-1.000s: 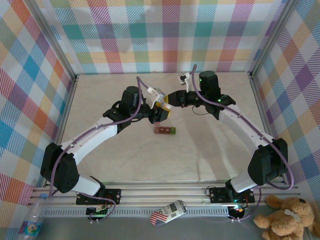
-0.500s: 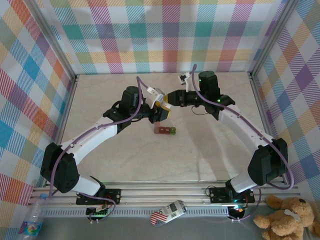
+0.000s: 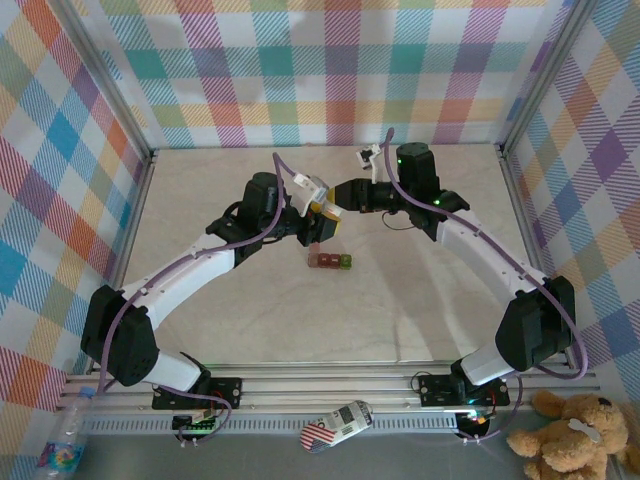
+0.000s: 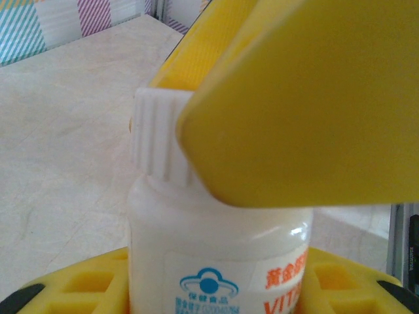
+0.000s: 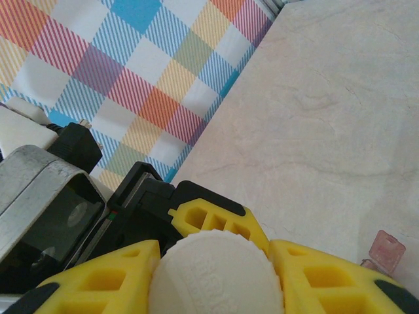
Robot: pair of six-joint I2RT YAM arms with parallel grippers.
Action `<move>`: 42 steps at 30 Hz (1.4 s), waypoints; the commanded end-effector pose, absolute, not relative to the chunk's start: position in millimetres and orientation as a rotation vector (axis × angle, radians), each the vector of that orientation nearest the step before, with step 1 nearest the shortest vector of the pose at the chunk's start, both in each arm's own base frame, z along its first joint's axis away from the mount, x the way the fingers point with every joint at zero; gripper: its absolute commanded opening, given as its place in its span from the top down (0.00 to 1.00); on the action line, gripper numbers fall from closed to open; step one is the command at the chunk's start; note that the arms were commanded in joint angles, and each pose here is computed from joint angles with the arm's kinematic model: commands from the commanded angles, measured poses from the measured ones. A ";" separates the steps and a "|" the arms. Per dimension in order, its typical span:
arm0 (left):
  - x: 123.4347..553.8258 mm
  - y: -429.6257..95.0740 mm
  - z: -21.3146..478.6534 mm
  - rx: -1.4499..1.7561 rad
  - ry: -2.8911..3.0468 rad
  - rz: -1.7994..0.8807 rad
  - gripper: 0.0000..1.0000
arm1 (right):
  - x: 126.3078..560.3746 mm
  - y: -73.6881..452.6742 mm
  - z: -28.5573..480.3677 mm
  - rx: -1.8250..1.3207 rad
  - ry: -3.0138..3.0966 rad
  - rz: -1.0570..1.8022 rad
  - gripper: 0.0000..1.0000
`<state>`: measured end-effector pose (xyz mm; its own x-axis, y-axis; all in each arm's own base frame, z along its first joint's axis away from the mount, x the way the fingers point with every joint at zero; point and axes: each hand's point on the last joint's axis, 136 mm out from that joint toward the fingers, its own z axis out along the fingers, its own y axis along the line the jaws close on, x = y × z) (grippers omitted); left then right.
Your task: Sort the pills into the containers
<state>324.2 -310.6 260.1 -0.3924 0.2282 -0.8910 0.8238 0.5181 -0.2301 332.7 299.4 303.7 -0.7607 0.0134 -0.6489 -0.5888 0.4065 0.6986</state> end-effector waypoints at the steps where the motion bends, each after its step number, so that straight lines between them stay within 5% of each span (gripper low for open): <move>1: 331.6 -310.5 284.3 0.829 1.817 -0.866 1.00 | 321.3 302.8 309.2 -0.523 2.073 1.387 0.62; 42: 331.7 -311.3 283.7 0.833 1.821 -0.868 1.00 | 323.7 301.9 302.9 -0.522 2.087 1.366 0.63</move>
